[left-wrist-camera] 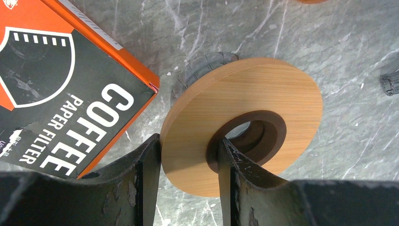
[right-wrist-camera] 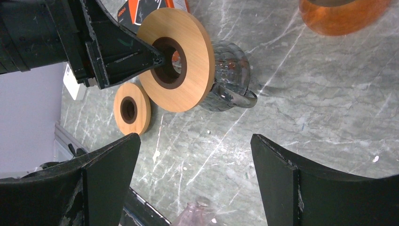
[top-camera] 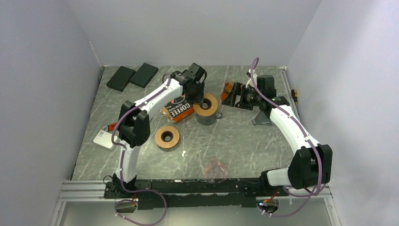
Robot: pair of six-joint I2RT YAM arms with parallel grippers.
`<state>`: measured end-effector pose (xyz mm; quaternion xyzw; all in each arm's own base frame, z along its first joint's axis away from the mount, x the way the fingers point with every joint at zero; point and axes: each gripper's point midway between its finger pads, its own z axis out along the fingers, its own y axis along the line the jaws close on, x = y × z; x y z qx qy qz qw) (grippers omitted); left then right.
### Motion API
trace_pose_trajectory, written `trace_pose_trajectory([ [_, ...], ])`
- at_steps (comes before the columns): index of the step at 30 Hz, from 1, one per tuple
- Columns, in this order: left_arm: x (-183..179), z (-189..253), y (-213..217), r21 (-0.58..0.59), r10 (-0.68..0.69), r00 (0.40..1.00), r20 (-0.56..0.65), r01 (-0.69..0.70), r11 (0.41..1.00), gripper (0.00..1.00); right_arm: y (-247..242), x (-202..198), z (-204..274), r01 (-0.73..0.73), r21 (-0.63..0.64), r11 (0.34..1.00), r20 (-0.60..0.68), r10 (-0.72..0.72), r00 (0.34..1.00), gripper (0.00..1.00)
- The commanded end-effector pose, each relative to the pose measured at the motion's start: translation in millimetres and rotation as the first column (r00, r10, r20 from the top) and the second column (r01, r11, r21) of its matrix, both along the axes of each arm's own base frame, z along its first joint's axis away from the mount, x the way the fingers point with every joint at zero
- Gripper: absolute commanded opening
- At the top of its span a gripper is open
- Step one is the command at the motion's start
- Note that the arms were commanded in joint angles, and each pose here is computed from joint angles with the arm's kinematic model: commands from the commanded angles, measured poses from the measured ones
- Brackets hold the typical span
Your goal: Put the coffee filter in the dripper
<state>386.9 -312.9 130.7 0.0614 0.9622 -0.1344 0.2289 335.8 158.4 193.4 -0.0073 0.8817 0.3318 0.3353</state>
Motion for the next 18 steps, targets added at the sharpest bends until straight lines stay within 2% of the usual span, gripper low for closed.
trace_pose_trajectory([
  [1, 8.2, 4.2, -1.6, -0.005, 0.004, 1.000, 0.028, -0.004, 1.000, 0.44, 0.6, 5.8, 8.3, -0.003, 0.017, 1.000, 0.045, 0.002, 0.999, 0.93],
  [10, 10.6, -2.2, -2.8, 0.002, -0.003, 1.000, 0.026, 0.003, 1.000, 0.53, 0.6, 7.5, 7.9, -0.002, 0.017, 1.000, 0.046, 0.001, 0.999, 0.93],
  [18, 13.6, 13.6, -9.4, -0.046, -0.026, 0.997, 0.075, 0.029, 0.999, 0.68, 0.2, 8.1, 6.2, 0.003, 0.017, 1.000, 0.042, -0.004, 0.999, 0.93],
])
